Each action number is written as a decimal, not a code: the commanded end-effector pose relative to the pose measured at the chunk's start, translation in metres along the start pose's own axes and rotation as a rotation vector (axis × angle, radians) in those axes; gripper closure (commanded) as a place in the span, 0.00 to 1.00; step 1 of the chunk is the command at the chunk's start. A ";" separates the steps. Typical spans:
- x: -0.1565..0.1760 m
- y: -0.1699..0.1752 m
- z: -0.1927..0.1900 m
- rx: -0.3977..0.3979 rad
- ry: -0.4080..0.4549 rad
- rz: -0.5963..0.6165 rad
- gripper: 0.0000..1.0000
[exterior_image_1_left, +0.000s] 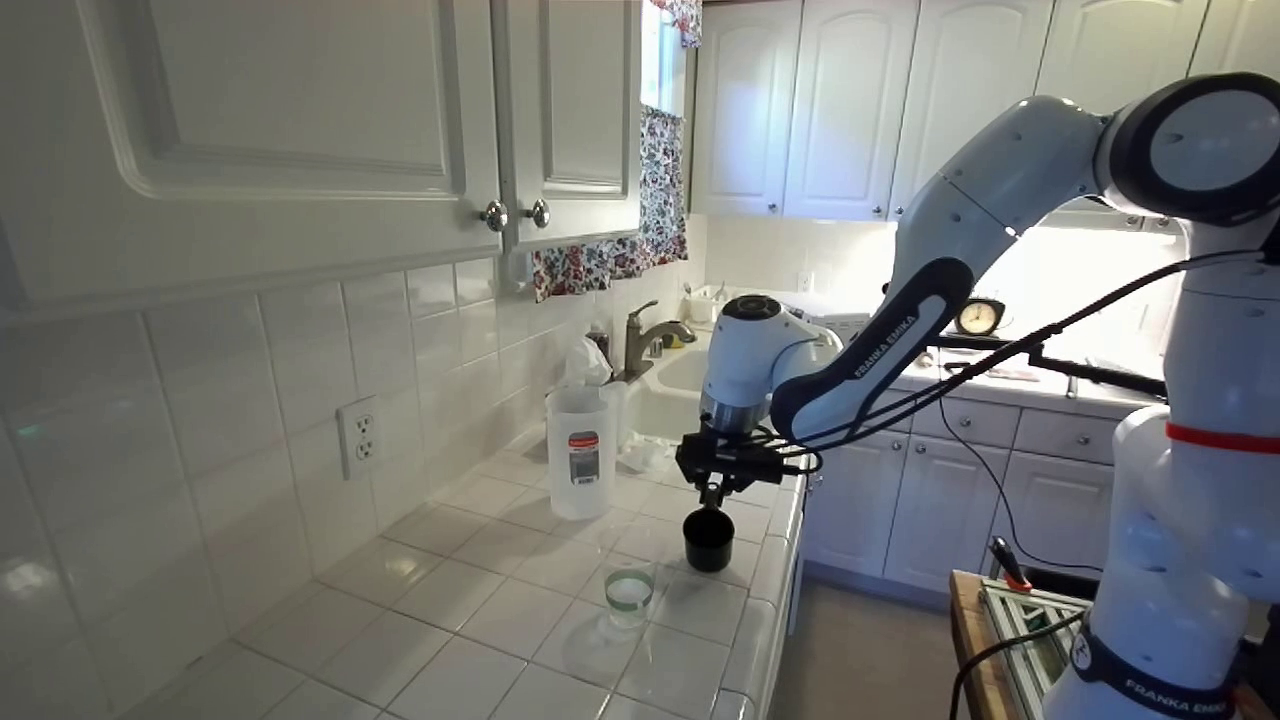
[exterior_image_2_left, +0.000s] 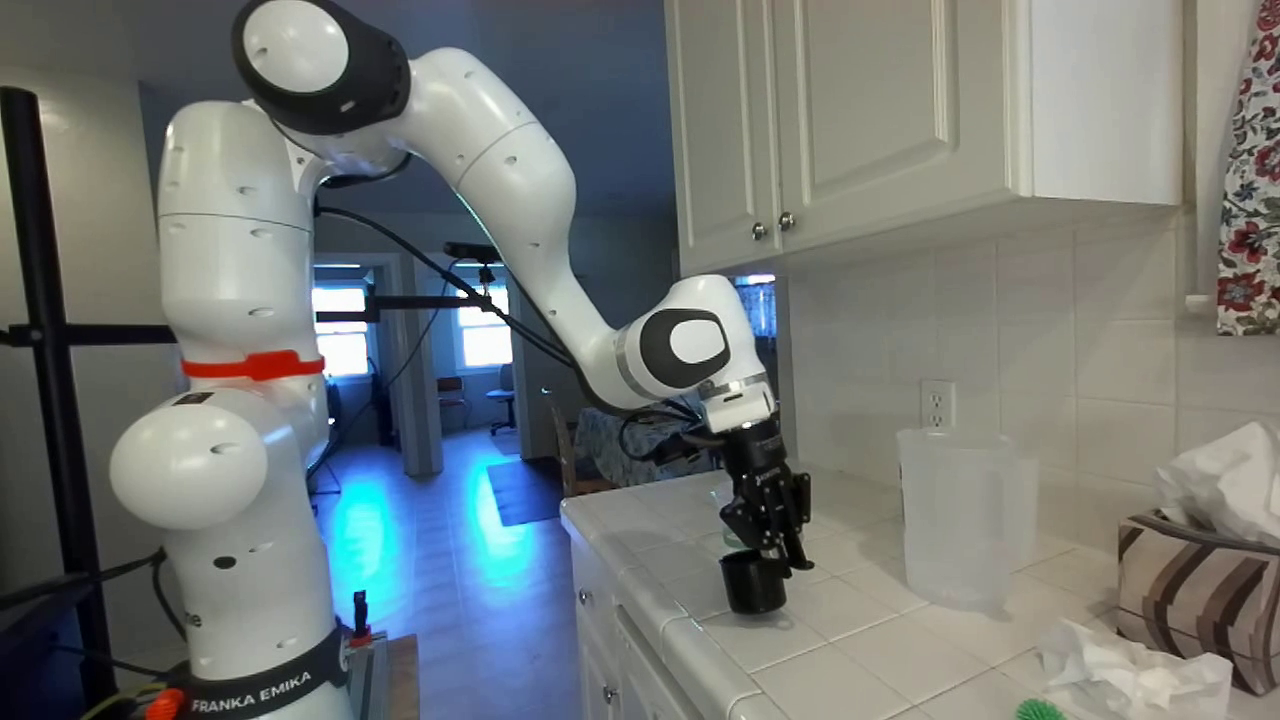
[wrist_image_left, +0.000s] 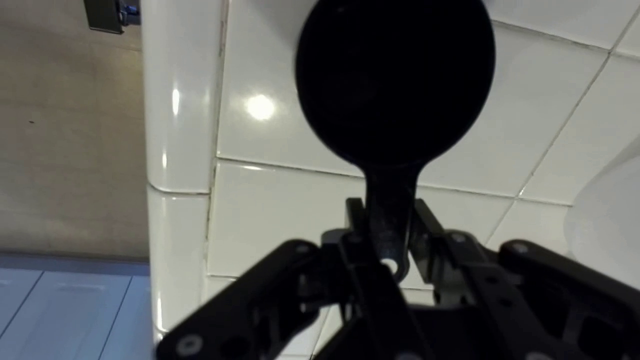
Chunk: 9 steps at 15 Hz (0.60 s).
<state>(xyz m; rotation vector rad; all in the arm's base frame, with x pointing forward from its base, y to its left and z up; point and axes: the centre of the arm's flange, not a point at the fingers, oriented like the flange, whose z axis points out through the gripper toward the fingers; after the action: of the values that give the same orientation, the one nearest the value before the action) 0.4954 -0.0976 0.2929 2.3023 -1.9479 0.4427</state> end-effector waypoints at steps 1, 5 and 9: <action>0.007 -0.005 0.006 0.004 -0.040 -0.012 0.94; 0.007 -0.005 0.006 -0.008 -0.037 -0.031 0.52; 0.009 -0.006 0.004 -0.005 -0.027 -0.031 0.30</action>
<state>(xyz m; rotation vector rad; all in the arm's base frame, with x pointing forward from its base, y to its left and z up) 0.4962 -0.1003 0.2902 2.3304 -1.9384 0.4091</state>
